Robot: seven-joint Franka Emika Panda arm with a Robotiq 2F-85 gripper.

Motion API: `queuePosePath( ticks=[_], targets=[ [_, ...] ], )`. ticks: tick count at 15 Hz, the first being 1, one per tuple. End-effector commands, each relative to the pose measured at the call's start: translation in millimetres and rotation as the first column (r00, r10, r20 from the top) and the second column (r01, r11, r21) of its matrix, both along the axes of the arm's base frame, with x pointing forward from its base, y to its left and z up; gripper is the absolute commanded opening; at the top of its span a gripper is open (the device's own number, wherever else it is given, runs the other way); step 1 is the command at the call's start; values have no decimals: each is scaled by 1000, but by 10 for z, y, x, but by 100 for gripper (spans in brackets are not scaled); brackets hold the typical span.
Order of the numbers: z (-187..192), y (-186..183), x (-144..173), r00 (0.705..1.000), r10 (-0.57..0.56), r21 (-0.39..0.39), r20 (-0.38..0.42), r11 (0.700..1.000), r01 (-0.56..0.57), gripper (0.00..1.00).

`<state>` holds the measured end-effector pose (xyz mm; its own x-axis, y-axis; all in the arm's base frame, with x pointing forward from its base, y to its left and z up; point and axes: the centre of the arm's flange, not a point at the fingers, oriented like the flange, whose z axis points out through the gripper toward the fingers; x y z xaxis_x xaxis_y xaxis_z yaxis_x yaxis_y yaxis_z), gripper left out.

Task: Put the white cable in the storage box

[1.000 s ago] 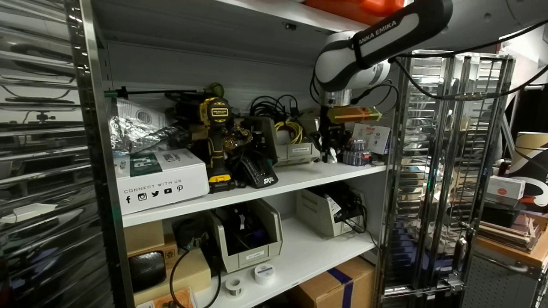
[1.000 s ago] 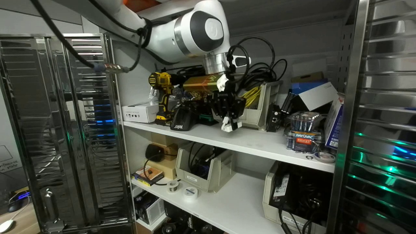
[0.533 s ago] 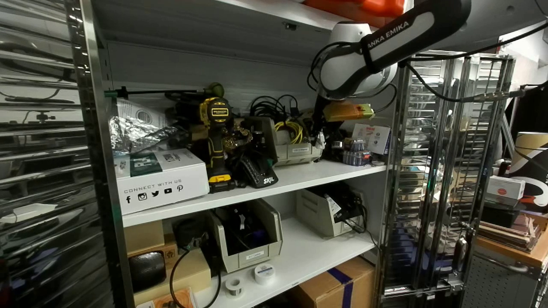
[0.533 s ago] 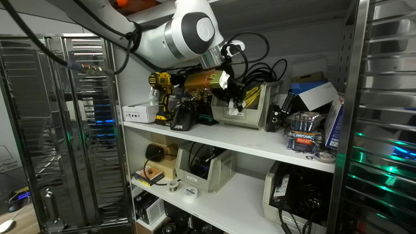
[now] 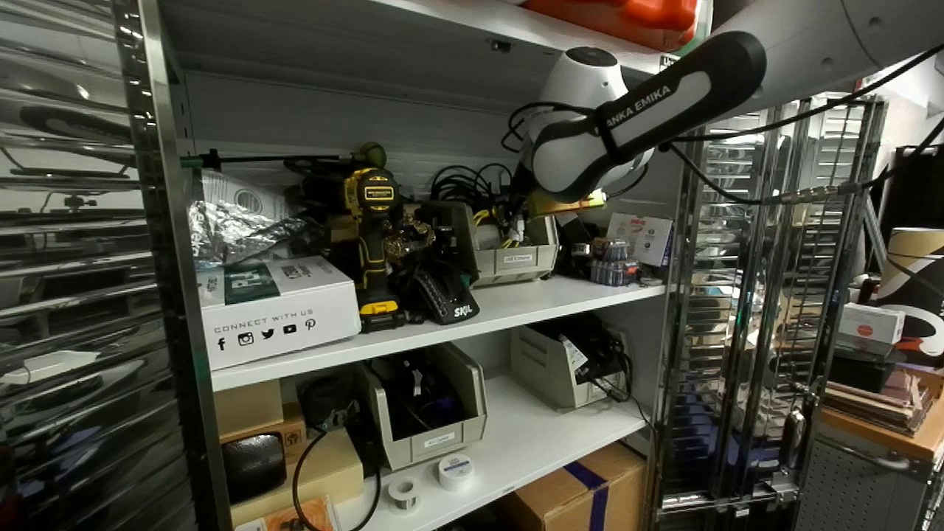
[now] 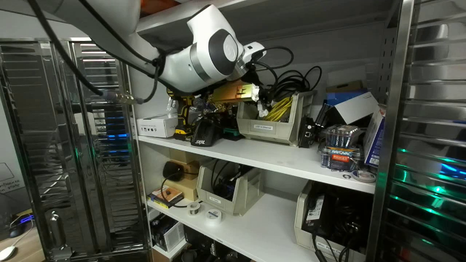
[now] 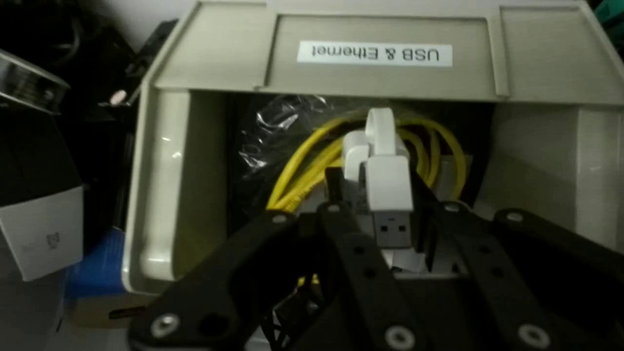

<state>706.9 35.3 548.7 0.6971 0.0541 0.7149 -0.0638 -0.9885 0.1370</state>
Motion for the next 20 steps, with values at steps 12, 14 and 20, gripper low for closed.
queuePosePath(
  ticks=[12, 14, 20],
  targets=[
    [-4, -28, 273, 990, 72, -87, 119, 994, -62, 100],
    [-62, -1, 81, 989, 80, -87, 125, 994, -70, 100],
    [-559, 32, -721, 990, 98, -29, 98, 995, -96, 99]
  ],
)
